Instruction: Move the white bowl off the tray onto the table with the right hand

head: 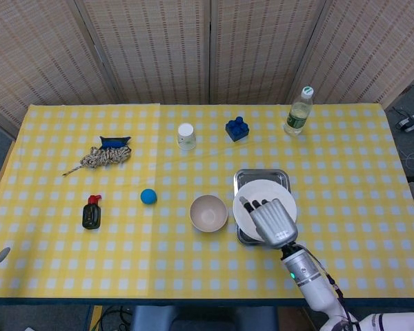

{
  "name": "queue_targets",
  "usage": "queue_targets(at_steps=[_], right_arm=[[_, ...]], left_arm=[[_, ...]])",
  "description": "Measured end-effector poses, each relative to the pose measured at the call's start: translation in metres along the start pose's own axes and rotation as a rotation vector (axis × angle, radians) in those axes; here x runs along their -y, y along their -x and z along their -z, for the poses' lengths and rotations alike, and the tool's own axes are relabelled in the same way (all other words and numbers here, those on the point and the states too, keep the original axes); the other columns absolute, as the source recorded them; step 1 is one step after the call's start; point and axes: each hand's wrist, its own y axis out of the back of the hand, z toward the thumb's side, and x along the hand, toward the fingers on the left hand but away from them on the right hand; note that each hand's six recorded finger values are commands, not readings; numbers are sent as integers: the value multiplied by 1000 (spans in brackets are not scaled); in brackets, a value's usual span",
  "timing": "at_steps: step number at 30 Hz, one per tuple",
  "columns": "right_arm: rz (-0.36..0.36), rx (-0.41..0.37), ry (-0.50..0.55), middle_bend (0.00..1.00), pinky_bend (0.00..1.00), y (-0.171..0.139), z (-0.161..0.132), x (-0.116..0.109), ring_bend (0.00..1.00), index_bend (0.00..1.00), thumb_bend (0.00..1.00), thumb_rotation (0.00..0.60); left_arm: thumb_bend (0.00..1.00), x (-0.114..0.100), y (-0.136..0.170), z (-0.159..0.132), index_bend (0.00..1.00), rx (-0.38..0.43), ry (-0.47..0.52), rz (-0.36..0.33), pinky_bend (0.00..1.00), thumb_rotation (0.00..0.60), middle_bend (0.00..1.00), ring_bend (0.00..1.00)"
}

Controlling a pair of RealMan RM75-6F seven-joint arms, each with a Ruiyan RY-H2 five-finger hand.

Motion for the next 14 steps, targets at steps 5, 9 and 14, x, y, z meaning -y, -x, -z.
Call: queue_targets(at_steps=[5,9,14], right_arm=[[-11,126,88,437,636,-37,50,8,493,276,50,600],[-19,229,160,428,606,-71,91,19,486,276,52,600],[-34,332,214,428,605,-114,134,30,486,276,55,600]], left_arm=[[135,6,3,-7,520,28,-28,4,518,600,431,312],[135,12,5,-13,542,42,-80,12,518,600,432,312],[135,24,10,-26,544,77,-147,24,519,600,433,313]])
